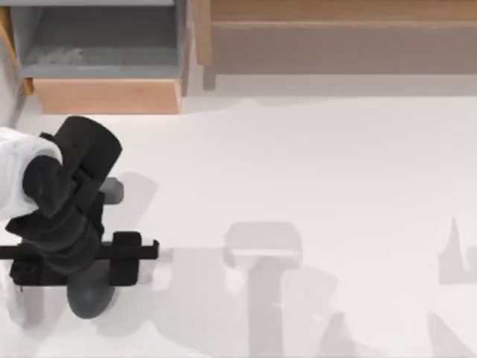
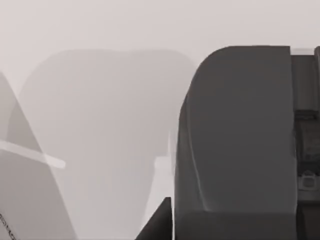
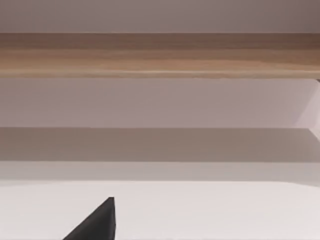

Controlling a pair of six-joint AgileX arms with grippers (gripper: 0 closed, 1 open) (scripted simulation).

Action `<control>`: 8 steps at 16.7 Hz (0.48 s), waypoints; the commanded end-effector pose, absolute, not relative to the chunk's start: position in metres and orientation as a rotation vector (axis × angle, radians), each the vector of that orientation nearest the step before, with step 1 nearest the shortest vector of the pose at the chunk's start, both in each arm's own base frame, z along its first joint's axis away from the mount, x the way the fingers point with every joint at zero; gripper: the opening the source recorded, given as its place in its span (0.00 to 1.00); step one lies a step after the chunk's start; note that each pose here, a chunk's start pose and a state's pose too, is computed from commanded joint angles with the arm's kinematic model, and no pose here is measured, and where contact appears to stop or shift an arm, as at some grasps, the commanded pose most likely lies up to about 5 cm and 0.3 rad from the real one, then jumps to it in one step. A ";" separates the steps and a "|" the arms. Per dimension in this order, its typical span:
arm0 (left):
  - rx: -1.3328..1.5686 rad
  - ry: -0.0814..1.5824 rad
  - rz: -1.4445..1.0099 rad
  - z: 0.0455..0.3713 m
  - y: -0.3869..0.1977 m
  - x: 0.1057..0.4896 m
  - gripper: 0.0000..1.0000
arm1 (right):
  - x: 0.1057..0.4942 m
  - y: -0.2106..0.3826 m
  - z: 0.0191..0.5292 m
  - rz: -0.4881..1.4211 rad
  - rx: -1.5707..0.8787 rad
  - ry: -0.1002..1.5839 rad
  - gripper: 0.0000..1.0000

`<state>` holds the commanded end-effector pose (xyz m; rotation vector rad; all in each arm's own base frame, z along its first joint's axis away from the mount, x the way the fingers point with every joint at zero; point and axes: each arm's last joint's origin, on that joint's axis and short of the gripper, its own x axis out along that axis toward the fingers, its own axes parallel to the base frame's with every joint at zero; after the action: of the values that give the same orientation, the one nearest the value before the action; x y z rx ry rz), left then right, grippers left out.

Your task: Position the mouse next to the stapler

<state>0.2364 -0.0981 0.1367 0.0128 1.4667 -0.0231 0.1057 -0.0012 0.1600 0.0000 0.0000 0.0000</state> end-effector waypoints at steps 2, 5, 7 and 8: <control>0.013 1.467 -0.023 0.137 -0.098 0.236 0.75 | 0.106 -0.001 0.160 0.000 0.000 0.000 1.00; 0.013 1.467 -0.023 0.137 -0.098 0.236 0.98 | 0.106 -0.001 0.160 0.000 0.000 0.000 1.00; 0.013 1.467 -0.023 0.137 -0.098 0.236 1.00 | 0.106 -0.001 0.160 0.000 0.000 0.000 1.00; 0.013 1.467 -0.023 0.137 -0.098 0.236 1.00 | 0.106 -0.001 0.160 0.000 0.000 0.000 1.00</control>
<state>0.2364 -0.0981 0.1367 0.0128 1.4667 -0.0231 0.1057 -0.0012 0.1600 0.0000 0.0000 0.0000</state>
